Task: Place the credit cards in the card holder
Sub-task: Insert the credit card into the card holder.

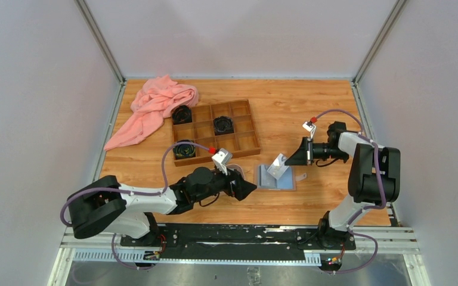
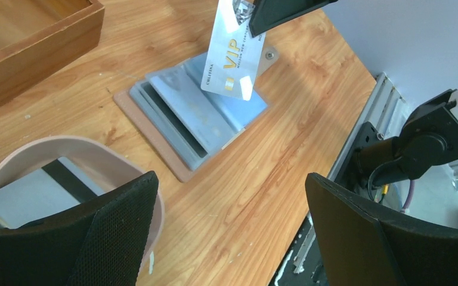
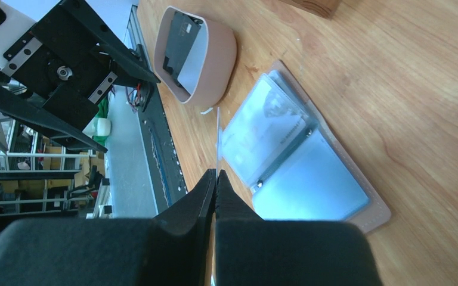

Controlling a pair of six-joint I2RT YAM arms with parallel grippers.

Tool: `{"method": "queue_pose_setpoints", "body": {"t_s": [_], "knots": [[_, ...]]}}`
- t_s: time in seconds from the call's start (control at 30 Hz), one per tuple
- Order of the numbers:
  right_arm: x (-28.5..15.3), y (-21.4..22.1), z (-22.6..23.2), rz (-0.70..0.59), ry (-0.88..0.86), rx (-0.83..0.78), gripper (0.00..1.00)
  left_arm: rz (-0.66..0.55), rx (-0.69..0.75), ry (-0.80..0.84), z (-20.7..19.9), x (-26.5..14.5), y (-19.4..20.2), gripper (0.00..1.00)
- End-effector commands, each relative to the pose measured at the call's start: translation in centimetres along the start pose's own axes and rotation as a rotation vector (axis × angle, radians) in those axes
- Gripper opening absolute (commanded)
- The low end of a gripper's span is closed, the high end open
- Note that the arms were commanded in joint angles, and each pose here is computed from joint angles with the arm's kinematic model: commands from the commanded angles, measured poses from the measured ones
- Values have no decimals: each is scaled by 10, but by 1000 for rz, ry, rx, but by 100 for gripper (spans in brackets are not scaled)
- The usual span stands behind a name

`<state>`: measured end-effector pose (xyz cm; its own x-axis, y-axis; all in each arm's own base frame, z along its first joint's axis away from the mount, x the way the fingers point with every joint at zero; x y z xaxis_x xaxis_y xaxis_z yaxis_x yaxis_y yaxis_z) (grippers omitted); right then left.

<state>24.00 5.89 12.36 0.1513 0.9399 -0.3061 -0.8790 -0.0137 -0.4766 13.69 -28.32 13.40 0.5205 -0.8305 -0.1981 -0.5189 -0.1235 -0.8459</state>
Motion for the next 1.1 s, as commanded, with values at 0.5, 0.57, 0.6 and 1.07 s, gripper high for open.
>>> {"method": "queue_pose_setpoints", "body": {"t_s": [0.5, 0.57, 0.6, 1.07], "knots": [[-23, 7, -34, -14, 174, 133, 0, 60, -33, -46, -6, 75, 10, 52], [-22, 8, -36, -10, 170, 147, 0, 72, -30, -41, -6, 81, 13, 50], [-22, 8, -37, -10, 167, 152, 0, 77, -29, -34, -7, 84, 14, 49], [-19, 8, -32, -15, 100, 168, 0, 187, -88, -307, 36, 89, 47, 18]]}}
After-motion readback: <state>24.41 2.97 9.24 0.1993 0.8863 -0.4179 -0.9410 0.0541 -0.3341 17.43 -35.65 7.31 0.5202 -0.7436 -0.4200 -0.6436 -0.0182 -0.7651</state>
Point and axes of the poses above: each gripper's point midway between its finger pads, its own x axis out along the fingers, its own z axis along the line the jaws close on, y = z × x, the point moved 7 cm from there along -x, back along the fingers, and after that the axes turned 2 degrees about x, right-handed, at the moved point
